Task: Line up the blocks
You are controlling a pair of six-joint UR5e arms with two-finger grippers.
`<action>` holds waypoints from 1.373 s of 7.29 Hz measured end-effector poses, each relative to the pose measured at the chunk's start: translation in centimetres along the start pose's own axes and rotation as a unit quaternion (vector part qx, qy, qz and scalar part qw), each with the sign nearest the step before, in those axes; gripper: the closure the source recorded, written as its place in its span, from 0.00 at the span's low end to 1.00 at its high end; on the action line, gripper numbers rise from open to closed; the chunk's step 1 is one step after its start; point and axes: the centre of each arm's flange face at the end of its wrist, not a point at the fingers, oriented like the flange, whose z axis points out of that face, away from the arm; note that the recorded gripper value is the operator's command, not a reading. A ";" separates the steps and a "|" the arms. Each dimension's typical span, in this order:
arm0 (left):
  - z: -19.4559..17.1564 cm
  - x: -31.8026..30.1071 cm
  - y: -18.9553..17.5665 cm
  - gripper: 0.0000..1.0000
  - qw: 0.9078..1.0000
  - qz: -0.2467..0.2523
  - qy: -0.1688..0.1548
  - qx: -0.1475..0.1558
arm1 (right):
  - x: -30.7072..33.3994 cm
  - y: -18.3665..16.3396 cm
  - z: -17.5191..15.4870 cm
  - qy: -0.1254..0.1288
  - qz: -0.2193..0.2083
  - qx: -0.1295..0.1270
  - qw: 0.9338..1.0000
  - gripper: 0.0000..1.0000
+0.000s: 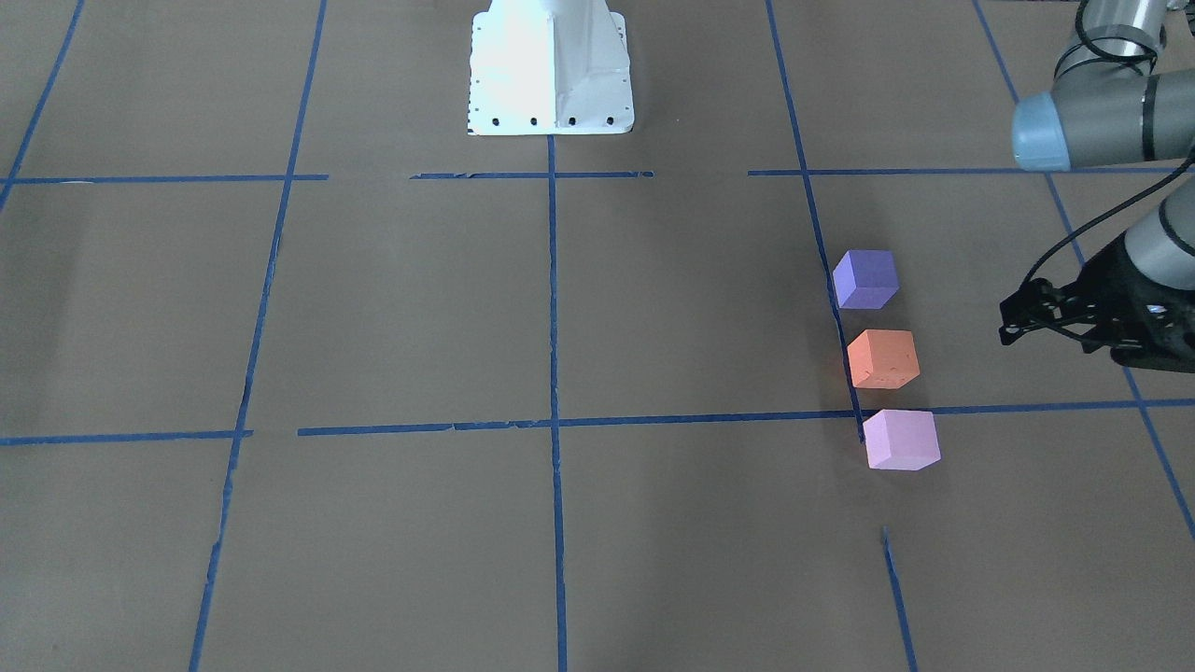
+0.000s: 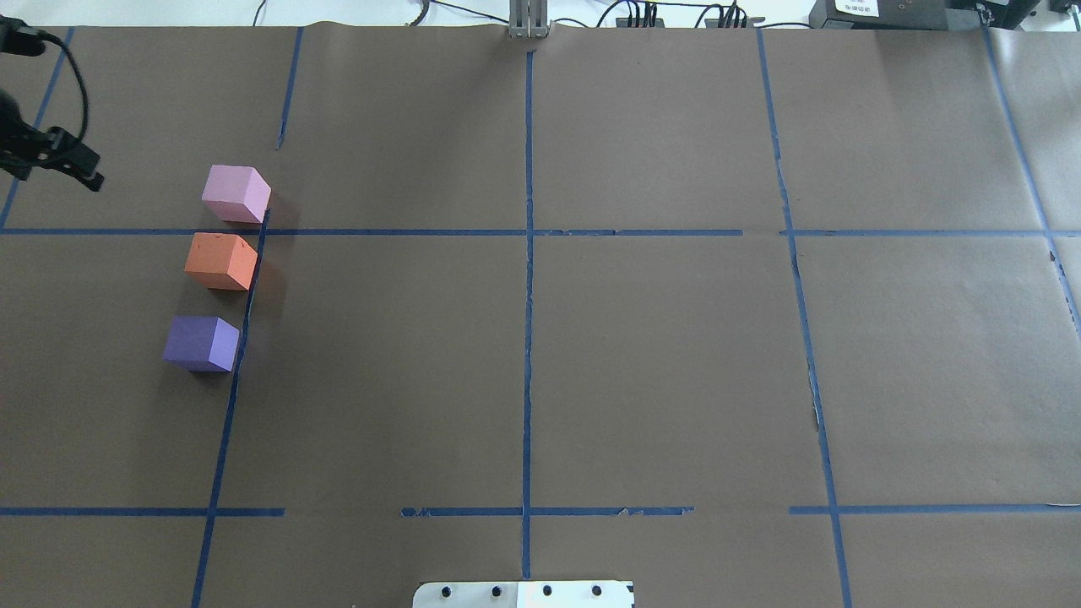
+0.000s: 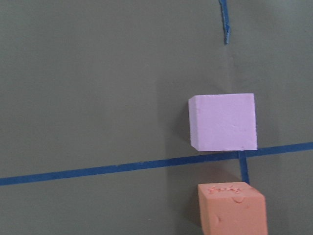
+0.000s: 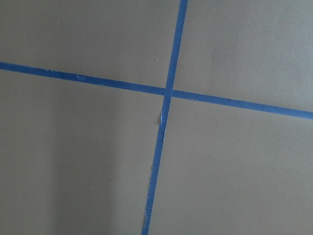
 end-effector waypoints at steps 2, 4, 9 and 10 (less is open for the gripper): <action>-3.1 -11.0 4.0 0.00 0.999 -0.040 -0.009 0.016 | 0.0 0.0 0.0 0.000 0.000 0.000 1.000 0.00; -4.4 -17.7 8.5 0.00 0.995 -0.097 0.005 0.026 | 0.0 0.0 0.0 0.000 0.000 0.000 1.000 0.00; -2.7 -20.6 12.1 0.00 0.993 -0.115 0.009 0.008 | 0.0 0.0 0.0 0.000 0.000 0.000 1.000 0.00; -2.6 -20.7 12.3 0.00 0.995 -0.100 0.008 0.006 | 0.0 0.0 0.0 0.000 0.000 0.000 1.000 0.00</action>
